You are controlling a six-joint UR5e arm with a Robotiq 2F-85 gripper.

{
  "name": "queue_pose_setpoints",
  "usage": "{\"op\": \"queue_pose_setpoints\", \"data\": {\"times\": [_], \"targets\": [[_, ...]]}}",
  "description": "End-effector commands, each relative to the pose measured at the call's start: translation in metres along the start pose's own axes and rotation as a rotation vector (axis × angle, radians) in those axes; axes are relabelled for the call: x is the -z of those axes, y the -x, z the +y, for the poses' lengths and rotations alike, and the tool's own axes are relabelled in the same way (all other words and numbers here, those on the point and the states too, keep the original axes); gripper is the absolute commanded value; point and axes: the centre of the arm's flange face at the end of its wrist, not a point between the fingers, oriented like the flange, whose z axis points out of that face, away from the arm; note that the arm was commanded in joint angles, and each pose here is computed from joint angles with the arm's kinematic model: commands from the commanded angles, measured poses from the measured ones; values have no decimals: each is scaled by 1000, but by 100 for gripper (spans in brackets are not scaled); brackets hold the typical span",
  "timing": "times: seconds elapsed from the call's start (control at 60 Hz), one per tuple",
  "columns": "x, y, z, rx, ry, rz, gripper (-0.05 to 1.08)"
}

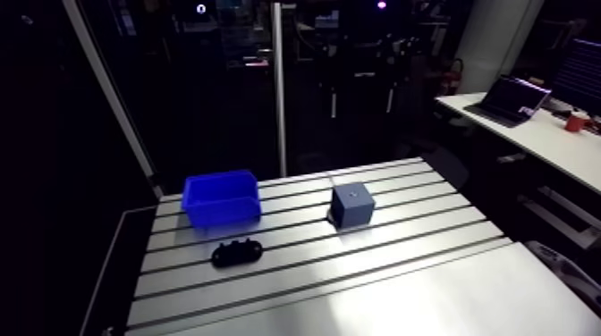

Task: Pick up the M10 bolt and insert it into the hex recess until seated.

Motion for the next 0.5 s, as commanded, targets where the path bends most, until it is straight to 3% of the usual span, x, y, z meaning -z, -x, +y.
{"op": "queue_pose_setpoints", "data": {"times": [0.017, 0.317, 0.5], "targets": [[49, 27, -37, 24, 20, 68, 1], [92, 65, -62, 61, 27, 147, 1], [89, 69, -72, 81, 26, 139, 1]]}}
